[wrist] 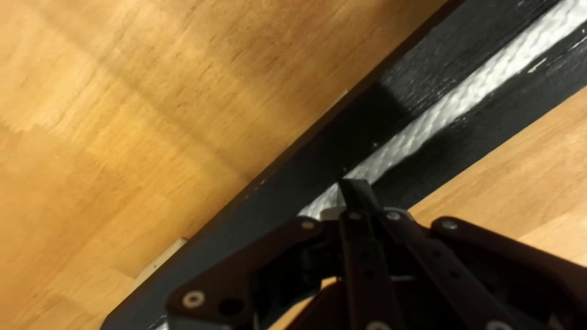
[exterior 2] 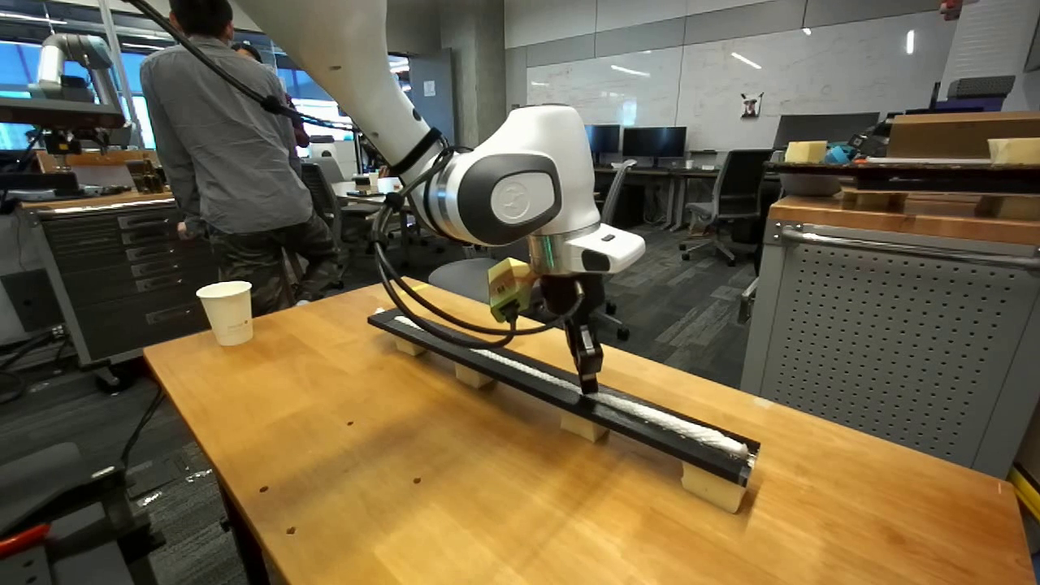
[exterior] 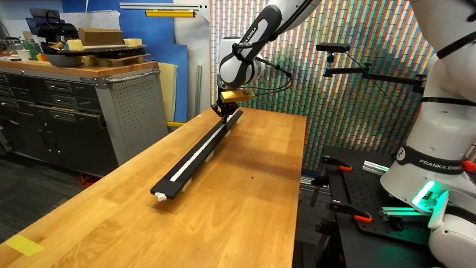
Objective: Straighten the white string on the black object
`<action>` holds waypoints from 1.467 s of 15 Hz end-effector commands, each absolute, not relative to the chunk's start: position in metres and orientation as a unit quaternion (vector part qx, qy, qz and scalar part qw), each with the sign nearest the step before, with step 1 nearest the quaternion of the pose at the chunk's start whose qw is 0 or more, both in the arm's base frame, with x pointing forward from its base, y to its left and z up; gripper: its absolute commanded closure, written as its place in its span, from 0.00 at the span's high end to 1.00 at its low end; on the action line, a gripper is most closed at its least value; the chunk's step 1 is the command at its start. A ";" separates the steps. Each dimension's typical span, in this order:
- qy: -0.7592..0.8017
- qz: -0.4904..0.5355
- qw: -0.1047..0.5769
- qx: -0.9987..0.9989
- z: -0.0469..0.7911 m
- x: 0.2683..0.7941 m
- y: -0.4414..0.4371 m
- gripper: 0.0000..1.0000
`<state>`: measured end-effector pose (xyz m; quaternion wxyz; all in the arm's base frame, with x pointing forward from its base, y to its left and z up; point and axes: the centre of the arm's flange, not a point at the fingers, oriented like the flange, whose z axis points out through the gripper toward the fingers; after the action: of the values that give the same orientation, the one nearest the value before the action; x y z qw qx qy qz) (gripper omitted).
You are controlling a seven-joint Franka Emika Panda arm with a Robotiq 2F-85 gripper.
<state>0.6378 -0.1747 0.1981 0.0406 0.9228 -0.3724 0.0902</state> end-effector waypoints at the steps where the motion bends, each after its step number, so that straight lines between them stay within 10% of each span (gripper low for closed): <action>1: -0.392 0.107 0.036 0.913 0.208 0.635 -0.191 0.00; 22: -0.427 0.100 0.053 0.897 0.193 0.645 -0.221 0.00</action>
<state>0.6433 -0.2125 0.1953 0.0480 0.9021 -0.4164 0.1029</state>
